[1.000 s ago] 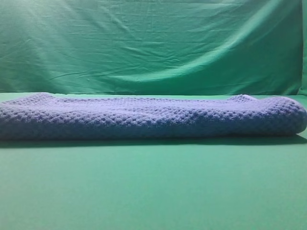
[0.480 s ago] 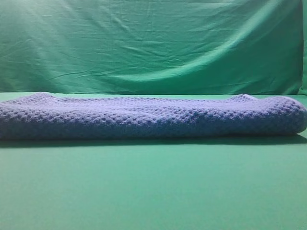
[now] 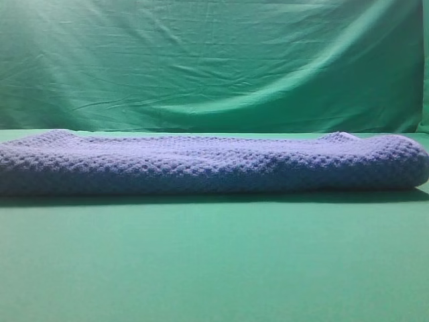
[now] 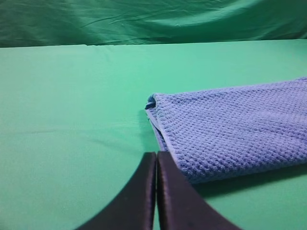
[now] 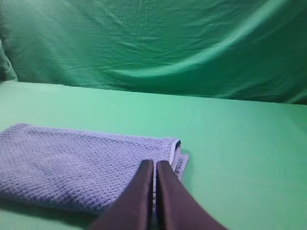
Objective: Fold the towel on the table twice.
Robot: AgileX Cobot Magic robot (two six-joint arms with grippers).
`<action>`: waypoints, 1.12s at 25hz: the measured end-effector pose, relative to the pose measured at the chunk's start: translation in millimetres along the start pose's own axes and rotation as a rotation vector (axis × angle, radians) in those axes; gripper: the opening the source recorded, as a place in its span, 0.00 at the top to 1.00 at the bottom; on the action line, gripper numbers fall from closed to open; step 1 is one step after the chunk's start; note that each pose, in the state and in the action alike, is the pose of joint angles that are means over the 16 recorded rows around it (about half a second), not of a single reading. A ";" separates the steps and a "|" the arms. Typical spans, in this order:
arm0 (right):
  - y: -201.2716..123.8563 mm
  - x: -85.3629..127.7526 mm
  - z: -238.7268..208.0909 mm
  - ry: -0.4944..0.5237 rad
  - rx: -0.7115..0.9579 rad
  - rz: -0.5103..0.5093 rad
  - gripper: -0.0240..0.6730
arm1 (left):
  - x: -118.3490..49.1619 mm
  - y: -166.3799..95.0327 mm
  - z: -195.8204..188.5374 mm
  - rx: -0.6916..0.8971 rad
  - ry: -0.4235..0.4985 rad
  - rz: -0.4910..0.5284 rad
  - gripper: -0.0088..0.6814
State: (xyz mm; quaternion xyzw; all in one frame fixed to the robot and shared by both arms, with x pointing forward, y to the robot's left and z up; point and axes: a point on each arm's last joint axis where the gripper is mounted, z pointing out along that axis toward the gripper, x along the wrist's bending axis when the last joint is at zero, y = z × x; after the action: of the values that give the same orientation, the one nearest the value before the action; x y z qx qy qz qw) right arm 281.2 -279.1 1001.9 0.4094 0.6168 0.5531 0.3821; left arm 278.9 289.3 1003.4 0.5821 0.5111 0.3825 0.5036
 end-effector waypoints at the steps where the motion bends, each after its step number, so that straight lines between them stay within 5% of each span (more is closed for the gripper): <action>1: -1.2 0.0 0.5 0.000 0.001 0.000 0.97 | 0.0 0.0 0.0 0.000 0.000 0.000 0.99; 28: -52.2 -0.2 11.0 -0.001 0.181 -0.030 0.97 | 4.4 -44.1 17.5 0.112 0.013 -0.012 0.99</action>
State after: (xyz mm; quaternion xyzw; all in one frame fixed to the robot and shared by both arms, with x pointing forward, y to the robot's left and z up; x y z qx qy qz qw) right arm 287.1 -278.0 948.9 0.4333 0.6700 0.4891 0.3523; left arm 287.3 288.9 956.5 0.6037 0.5384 0.3540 0.4694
